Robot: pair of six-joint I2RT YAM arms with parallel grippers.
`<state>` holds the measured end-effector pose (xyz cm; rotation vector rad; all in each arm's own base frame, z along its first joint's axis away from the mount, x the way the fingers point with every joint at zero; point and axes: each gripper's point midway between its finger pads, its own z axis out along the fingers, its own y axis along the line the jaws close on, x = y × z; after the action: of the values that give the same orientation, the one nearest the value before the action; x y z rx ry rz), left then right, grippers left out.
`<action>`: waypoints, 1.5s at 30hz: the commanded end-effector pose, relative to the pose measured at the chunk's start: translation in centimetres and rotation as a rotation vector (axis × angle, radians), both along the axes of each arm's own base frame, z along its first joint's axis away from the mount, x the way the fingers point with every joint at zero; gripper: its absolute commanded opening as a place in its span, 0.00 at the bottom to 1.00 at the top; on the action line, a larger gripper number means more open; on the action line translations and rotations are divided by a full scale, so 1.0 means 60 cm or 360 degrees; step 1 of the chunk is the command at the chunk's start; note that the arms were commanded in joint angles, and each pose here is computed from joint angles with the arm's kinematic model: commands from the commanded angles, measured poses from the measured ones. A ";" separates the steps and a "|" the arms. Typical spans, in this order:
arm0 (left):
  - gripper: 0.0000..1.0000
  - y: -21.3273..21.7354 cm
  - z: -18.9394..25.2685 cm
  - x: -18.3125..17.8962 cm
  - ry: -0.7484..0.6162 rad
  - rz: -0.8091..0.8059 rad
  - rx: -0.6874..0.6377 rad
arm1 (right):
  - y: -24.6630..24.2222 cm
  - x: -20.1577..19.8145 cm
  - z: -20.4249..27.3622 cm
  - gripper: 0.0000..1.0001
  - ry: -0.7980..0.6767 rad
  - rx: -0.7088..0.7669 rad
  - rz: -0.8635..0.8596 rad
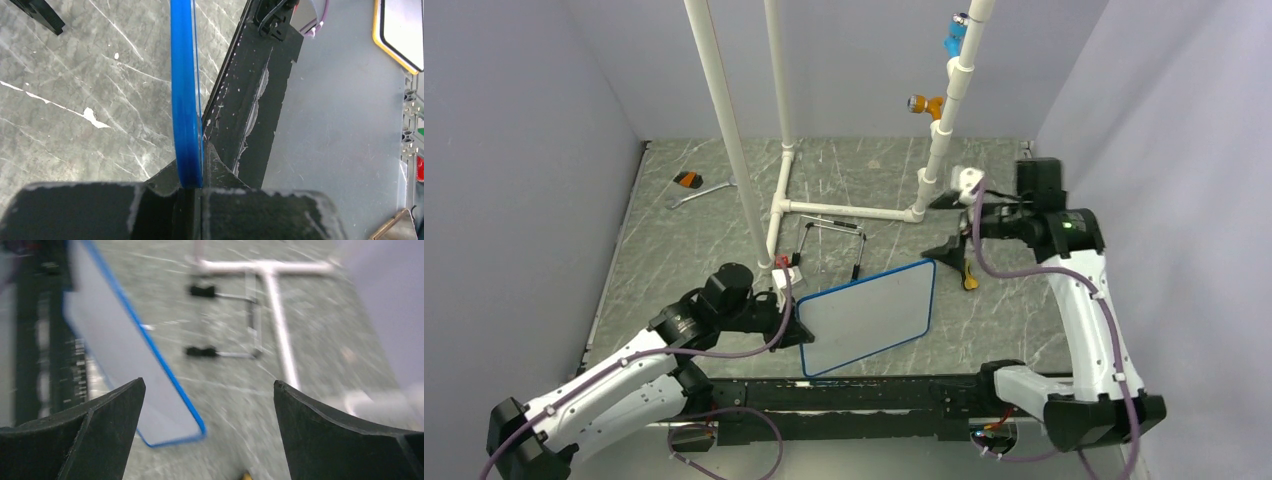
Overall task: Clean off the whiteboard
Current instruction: Pass from the left arm to the right
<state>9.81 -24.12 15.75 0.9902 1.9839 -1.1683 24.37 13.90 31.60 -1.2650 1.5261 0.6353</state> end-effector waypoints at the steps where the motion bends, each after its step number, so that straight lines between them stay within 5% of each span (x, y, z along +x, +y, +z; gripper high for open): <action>1: 0.00 -0.035 0.101 0.013 -0.0266 -0.0170 -0.0208 | 0.089 -0.104 -0.024 1.00 0.0187 -0.0042 0.0478; 17: 0.00 -0.066 0.112 0.026 -0.0279 -0.0330 -0.0130 | 0.161 -0.128 -0.156 0.91 0.0585 -0.0348 0.0644; 25: 0.00 -0.066 0.104 0.030 -0.0274 -0.0325 -0.0096 | 0.178 -0.163 -0.203 0.49 0.0819 -0.0477 0.0781; 31: 0.00 -0.063 0.101 0.031 -0.0283 -0.0313 -0.0084 | 0.184 -0.171 -0.197 0.31 0.0835 -0.0463 0.0824; 34: 0.00 -0.063 0.101 0.032 -0.0290 -0.0308 -0.0088 | 0.185 -0.179 -0.193 0.00 0.0849 -0.0446 0.0861; 38: 0.00 -0.061 0.101 0.041 -0.0316 -0.0252 -0.0081 | 0.182 -0.176 -0.190 0.00 0.0831 -0.0436 0.0835; 45: 0.36 -0.044 0.127 0.061 -0.0446 -0.0058 -0.0134 | 0.144 -0.118 -0.162 0.00 0.0767 -0.0285 0.0545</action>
<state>12.44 -26.44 18.95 1.1653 1.8673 -1.0825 14.93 23.77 19.77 -1.7694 1.8096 1.1782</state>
